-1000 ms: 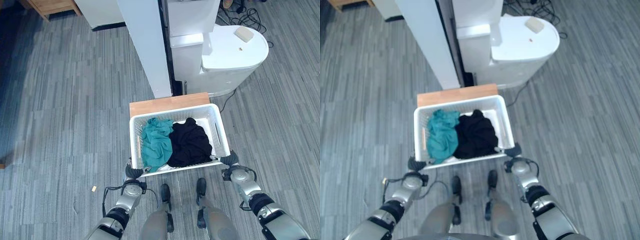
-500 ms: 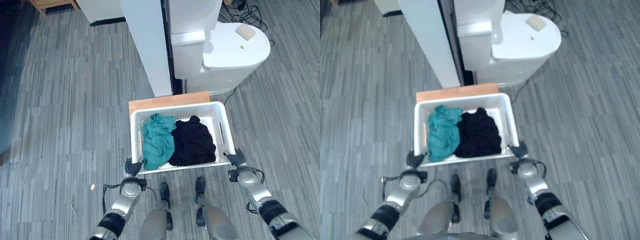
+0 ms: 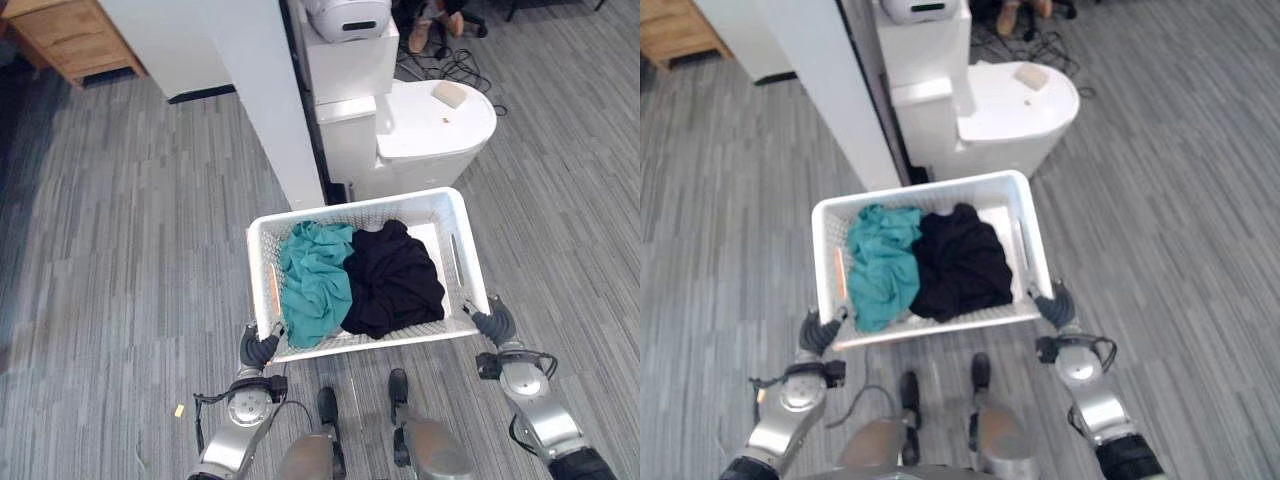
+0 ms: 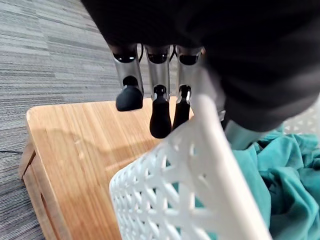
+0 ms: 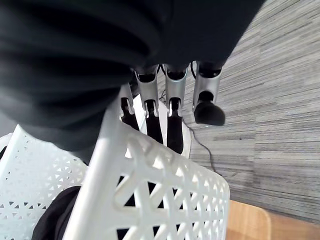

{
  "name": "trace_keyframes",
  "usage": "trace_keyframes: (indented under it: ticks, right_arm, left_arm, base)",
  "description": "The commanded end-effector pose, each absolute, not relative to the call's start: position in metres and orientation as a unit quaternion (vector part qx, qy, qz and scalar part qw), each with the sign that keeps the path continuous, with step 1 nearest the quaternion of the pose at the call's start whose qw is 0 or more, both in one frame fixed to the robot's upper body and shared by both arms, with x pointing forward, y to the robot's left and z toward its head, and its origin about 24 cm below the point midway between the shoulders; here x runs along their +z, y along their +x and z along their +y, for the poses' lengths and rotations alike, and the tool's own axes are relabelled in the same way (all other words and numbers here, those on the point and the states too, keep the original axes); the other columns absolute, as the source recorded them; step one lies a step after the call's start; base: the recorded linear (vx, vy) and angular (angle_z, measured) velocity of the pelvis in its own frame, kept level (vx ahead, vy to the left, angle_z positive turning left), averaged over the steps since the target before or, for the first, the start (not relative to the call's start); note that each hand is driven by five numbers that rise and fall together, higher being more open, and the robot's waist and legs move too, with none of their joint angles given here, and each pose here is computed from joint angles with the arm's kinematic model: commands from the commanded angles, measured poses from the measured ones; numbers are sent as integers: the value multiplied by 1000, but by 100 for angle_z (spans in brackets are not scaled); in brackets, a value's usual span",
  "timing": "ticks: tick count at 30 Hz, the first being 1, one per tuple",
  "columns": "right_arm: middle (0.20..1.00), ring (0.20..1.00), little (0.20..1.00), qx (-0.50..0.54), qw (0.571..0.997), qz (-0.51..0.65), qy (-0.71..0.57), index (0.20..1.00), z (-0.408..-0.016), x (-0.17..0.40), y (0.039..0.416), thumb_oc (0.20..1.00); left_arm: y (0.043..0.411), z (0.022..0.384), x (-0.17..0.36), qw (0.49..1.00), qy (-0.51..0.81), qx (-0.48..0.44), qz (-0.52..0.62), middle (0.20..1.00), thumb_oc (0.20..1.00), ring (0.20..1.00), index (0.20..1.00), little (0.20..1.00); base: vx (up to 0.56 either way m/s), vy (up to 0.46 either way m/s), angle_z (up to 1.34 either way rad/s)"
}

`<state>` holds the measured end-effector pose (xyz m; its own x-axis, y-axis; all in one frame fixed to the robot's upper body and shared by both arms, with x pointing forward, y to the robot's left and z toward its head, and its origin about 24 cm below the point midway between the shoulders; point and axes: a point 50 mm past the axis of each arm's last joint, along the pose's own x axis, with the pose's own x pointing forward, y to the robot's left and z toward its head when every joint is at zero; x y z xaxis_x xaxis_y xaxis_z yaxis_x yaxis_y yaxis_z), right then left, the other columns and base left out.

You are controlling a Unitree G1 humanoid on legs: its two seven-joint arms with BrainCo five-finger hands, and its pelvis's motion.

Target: Grab the laundry basket,head to the washer,open it,put in the laundry and shut it.

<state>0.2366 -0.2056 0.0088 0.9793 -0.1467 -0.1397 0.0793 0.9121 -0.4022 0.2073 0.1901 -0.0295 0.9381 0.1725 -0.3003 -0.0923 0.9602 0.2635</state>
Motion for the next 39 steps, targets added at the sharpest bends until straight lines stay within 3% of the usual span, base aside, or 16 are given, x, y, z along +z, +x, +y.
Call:
trace_keyframes:
  ticks: [1, 7, 13, 25, 39]
  right_arm:
    - [200, 200, 200, -6, 992, -3, -124, 200, -196, 40, 241, 200]
    - [200, 200, 200, 8, 992, -32, -122, 200, -187, 50, 242, 200]
    - [200, 200, 200, 13, 995, -6, -95, 200, -192, 40, 232, 200]
    - [200, 200, 200, -1, 993, 18, -114, 200, -204, 35, 228, 200]
    - [200, 200, 200, 18, 996, -11, -91, 200, -184, 43, 243, 200]
  left_arm:
    - [223, 192, 4, 992, 107, 21, 68, 200, 200, 200, 200, 200]
    - [232, 194, 22, 992, 121, 19, 28, 200, 200, 200, 200, 200]
    - [221, 195, 9, 991, 119, 0, 64, 200, 200, 200, 200, 200]
    - [211, 188, -3, 993, 82, 6, 90, 200, 200, 200, 200, 200]
    - [211, 213, 13, 990, 116, 41, 64, 200, 200, 200, 200, 200]
  base:
    - [-72, 133, -141]
    - [-38, 1, -165]
    - [122, -210, -185]
    - [290, -195, -64]
    - [318, 94, -89]
